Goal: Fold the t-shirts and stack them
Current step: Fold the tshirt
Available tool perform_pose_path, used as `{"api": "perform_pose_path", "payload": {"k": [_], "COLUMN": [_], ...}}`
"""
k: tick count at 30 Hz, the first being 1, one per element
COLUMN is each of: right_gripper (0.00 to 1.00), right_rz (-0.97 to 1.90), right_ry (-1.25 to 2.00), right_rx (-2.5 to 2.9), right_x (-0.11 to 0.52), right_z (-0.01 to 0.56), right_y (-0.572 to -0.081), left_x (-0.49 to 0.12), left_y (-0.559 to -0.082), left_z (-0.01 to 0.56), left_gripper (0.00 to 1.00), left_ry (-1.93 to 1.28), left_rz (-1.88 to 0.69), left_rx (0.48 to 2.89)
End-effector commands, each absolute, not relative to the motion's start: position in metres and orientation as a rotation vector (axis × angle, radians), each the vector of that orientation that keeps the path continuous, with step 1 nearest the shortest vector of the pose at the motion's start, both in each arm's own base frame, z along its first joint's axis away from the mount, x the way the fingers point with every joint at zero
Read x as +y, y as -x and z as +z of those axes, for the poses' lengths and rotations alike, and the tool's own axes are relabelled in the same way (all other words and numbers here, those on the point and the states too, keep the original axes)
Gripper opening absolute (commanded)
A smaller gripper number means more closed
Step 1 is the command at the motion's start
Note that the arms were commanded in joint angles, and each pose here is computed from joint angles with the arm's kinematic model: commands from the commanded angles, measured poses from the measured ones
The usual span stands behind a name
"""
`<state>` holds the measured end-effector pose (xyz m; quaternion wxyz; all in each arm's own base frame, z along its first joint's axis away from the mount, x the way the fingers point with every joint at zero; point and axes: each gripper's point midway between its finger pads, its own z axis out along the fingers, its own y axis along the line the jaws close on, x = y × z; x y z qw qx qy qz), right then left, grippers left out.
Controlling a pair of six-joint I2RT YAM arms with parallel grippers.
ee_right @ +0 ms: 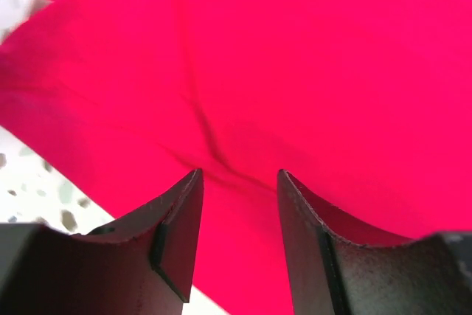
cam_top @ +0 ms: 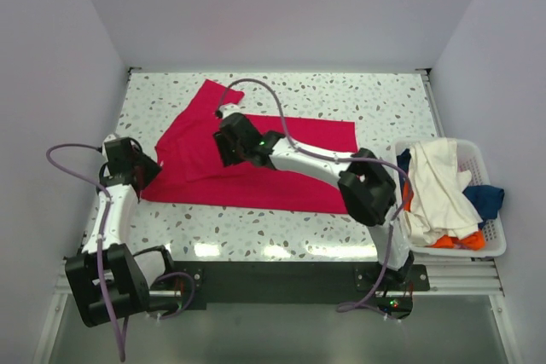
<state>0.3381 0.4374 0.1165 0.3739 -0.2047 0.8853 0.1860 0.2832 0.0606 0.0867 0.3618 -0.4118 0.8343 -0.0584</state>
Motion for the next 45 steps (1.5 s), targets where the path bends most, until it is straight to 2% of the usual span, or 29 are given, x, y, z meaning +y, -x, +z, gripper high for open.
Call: {"api": "perform_pose_path", "payload": {"k": [1, 6, 13, 34, 45], "right_gripper": [0.48, 0.48, 0.47, 0.47, 0.3], "right_rz": [0.536, 0.518, 0.505, 0.448, 0.432], "right_ry": [0.66, 0.757, 0.801, 0.836, 0.821], "right_rx": [2.124, 2.042, 1.999, 1.962, 1.977], "right_x": [0.503, 0.55, 0.574, 0.595, 0.594], "right_z": [0.125, 0.112, 0.092, 0.07, 0.061], "right_y": [-0.33, -0.314, -0.312, -0.312, -0.313], "left_x": [0.062, 0.062, 0.059, 0.055, 0.054], "left_y": [-0.298, -0.296, -0.292, -0.295, -0.295], "left_z": [0.124, 0.155, 0.191, 0.191, 0.191], "left_gripper": [0.42, 0.45, 0.46, 0.46, 0.46], "left_ry": [0.999, 0.975, 0.937, 0.919, 0.91], "left_rz": [-0.177, -0.185, -0.208, -0.235, -0.241], "left_rx": [2.066, 2.01, 1.937, 1.955, 1.958]}}
